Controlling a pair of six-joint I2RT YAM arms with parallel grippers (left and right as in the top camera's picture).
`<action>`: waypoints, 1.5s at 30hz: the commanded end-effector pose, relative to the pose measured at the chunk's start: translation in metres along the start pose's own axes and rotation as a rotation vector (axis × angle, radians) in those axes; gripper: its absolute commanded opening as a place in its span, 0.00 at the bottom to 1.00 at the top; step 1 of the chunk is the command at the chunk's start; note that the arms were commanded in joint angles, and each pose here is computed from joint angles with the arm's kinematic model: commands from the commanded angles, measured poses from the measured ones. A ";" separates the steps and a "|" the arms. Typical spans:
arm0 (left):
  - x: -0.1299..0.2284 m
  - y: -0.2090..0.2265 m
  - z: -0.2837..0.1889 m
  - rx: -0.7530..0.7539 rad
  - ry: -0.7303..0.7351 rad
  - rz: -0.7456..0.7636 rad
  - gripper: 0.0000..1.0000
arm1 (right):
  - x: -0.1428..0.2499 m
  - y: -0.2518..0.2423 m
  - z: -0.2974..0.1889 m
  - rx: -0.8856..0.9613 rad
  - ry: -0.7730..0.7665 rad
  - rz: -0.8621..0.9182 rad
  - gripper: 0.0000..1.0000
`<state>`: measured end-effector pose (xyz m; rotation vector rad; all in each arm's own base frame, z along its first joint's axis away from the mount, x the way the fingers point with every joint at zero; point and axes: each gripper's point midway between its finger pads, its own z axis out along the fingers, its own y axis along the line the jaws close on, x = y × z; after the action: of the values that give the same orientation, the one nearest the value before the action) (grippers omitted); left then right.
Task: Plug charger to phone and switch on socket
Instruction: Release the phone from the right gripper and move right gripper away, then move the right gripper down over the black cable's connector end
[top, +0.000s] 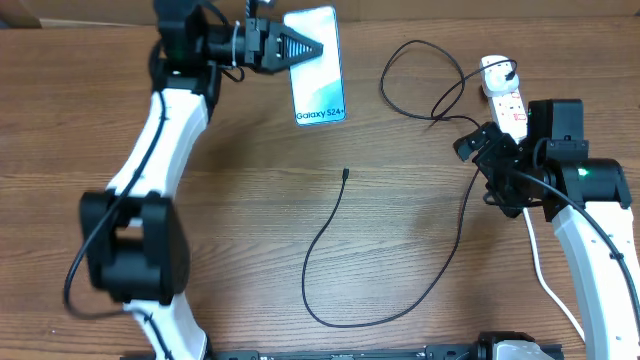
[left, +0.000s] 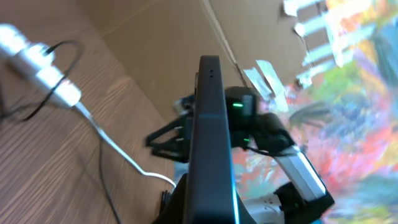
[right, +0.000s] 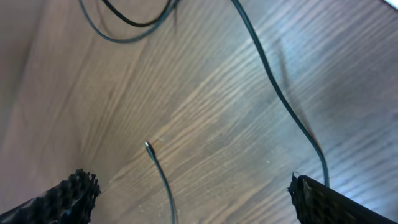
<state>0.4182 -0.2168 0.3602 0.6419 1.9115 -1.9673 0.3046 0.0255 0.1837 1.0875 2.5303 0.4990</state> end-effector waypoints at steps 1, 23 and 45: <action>0.011 -0.069 0.002 0.011 0.026 0.137 0.04 | -0.002 -0.002 -0.004 0.013 -0.011 -0.009 1.00; 0.027 -0.027 -0.092 -0.179 -0.311 0.053 0.04 | 0.021 -0.013 -0.005 0.045 0.096 -0.070 1.00; 0.027 0.095 -0.078 -0.479 -0.567 -0.428 0.04 | 0.068 0.041 0.059 0.014 0.219 -0.257 0.94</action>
<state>0.4489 -0.1387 0.2734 -0.4847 2.0970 -1.5533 0.3112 0.0983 0.1471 0.7995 2.7716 0.5881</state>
